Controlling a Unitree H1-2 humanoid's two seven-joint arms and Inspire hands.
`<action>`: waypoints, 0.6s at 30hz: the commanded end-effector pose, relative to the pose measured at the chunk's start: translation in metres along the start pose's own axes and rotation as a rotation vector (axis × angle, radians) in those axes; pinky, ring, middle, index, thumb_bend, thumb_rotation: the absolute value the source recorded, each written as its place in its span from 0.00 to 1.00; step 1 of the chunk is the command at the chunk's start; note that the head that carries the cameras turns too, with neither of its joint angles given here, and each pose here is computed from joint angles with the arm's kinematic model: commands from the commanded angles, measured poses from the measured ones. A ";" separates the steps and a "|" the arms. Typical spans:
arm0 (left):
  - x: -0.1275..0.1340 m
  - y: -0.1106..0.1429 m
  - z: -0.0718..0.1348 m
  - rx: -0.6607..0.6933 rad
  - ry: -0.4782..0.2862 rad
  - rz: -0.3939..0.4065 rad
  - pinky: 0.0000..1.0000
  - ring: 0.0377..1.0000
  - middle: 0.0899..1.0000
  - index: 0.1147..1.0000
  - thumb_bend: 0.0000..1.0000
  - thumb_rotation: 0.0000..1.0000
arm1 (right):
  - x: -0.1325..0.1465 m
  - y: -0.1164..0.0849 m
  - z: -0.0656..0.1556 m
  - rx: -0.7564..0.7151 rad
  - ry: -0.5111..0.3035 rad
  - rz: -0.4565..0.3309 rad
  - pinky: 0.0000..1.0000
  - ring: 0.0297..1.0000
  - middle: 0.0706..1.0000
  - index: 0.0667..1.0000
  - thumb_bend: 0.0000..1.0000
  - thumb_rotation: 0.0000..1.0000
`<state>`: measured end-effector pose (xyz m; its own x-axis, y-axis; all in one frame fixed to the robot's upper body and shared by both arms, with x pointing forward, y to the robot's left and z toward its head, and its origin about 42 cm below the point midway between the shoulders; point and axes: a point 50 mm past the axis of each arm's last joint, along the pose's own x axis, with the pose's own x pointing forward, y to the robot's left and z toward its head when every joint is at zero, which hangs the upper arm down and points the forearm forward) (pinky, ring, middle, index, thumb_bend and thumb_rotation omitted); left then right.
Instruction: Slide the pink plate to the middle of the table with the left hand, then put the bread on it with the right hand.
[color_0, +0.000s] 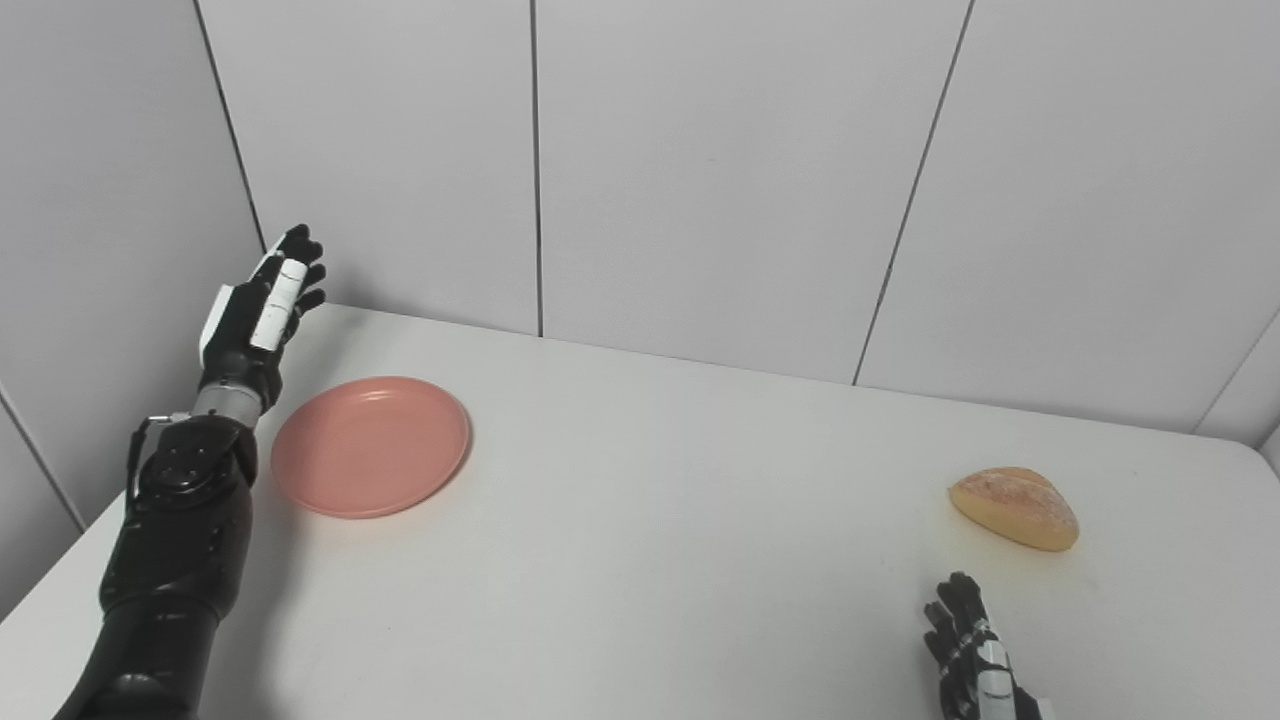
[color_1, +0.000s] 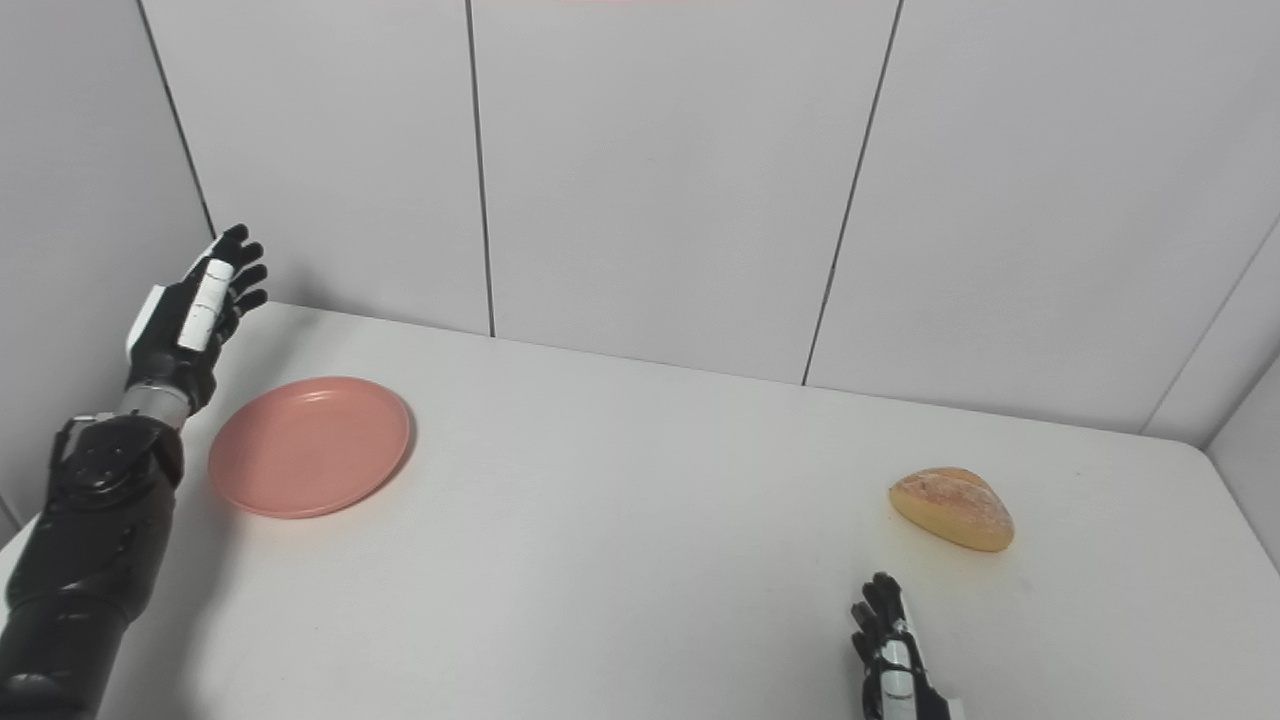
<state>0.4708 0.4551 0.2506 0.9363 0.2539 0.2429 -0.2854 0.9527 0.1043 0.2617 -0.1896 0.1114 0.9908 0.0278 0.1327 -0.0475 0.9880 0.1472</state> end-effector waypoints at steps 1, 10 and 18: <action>0.021 0.016 0.038 0.035 -0.134 0.013 0.91 0.93 0.92 0.94 1.00 0.88 | -0.010 -0.008 -0.011 -0.007 0.053 -0.021 1.00 0.96 0.95 0.95 0.74 1.00; 0.012 0.023 0.012 0.029 -0.083 0.055 0.88 0.92 0.93 0.94 0.99 0.86 | -0.010 -0.010 -0.012 -0.008 0.054 -0.021 1.00 0.95 0.95 0.94 0.74 1.00; 0.002 0.026 -0.021 0.049 0.007 0.071 0.90 0.92 0.93 0.96 0.98 0.86 | -0.011 -0.012 -0.011 -0.008 0.053 -0.023 1.00 0.95 0.95 0.94 0.73 1.00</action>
<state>0.4594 0.4792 0.2014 0.9319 0.3330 0.1441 -0.3499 0.9298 0.1140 0.2617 -0.1907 0.1111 0.9910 0.0238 0.1315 -0.0441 0.9871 0.1539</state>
